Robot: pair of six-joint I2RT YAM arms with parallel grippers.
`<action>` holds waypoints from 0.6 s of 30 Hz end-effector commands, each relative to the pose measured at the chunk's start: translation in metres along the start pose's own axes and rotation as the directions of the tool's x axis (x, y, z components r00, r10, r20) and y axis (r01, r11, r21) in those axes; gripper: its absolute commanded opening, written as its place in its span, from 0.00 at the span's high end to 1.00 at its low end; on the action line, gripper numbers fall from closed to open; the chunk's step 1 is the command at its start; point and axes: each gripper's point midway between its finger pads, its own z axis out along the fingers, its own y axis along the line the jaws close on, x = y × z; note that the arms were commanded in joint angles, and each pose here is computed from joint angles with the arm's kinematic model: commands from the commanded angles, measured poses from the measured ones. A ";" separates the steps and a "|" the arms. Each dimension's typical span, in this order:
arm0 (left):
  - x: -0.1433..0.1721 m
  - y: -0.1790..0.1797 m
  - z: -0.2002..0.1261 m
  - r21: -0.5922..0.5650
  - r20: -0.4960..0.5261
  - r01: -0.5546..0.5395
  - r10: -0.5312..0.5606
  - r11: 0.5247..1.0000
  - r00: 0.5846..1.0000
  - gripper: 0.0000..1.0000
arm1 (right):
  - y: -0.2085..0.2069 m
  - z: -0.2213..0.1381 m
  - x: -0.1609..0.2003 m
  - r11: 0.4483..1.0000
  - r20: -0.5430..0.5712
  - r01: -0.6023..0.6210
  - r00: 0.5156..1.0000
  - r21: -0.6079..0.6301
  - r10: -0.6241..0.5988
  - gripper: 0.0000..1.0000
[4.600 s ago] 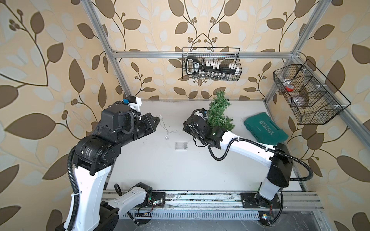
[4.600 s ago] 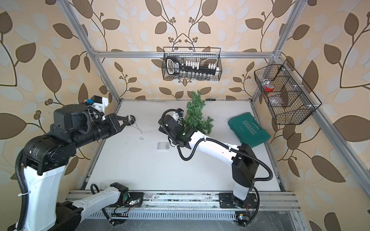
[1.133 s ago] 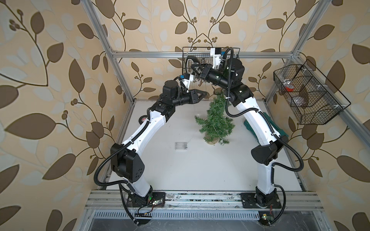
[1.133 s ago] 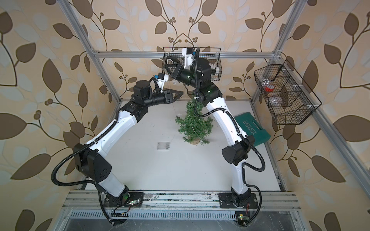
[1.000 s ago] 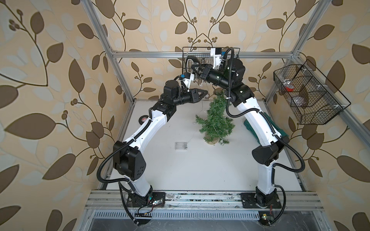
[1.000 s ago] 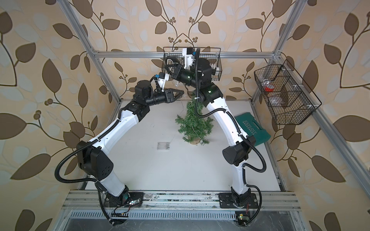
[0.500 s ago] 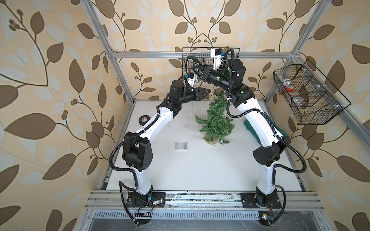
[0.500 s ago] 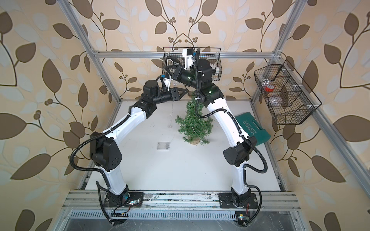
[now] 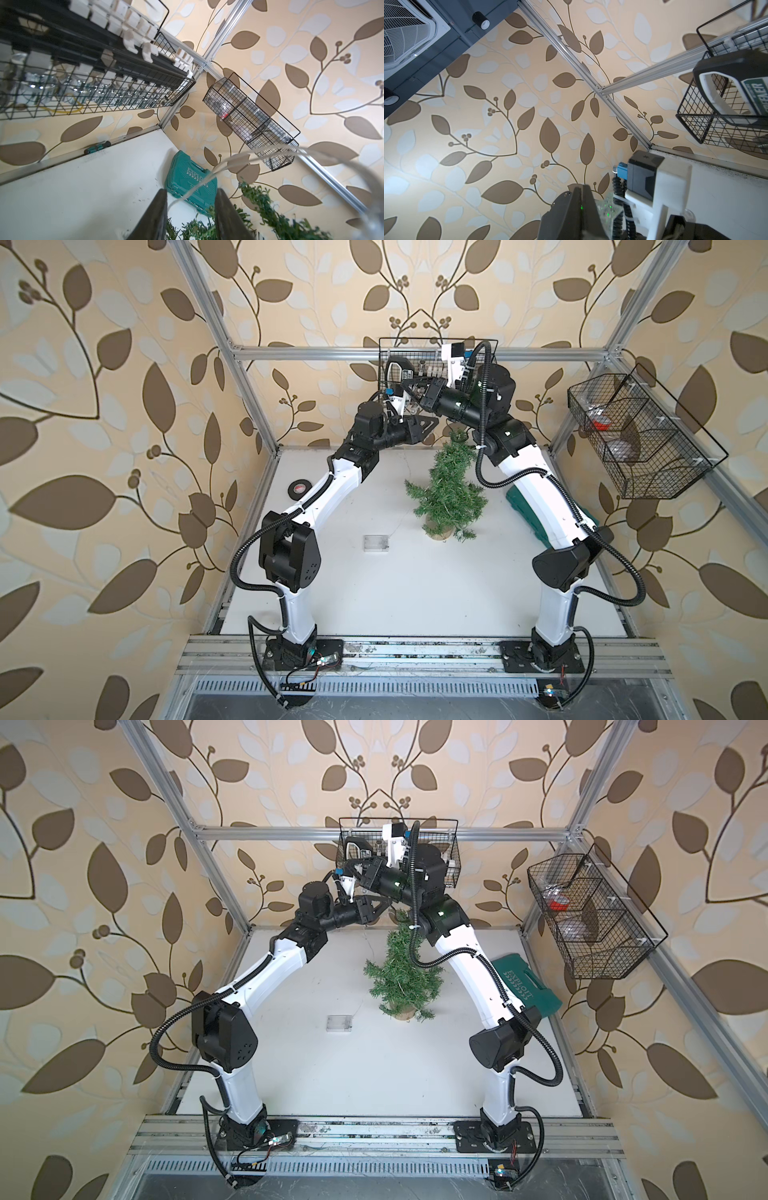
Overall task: Remove string lights from the small christmas tree
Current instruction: Remove the light string from the Christmas tree.
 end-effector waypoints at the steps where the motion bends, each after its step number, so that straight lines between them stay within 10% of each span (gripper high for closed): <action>1: -0.013 -0.021 0.009 0.068 0.056 -0.086 0.083 0.994 0.995 0.57 | 0.017 -0.010 -0.009 0.999 0.020 0.026 0.999 -0.033 -0.025 0.96; 14: -0.009 -0.007 0.014 -0.032 0.067 -0.118 0.120 0.993 0.991 1.00 | 0.006 -0.024 -0.019 1.000 0.049 0.022 0.999 0.005 -0.022 0.96; 18: -0.009 -0.012 0.003 -0.061 0.047 -0.141 0.144 0.988 0.988 1.00 | -0.005 -0.030 -0.028 1.000 0.075 0.008 0.997 0.019 -0.009 0.96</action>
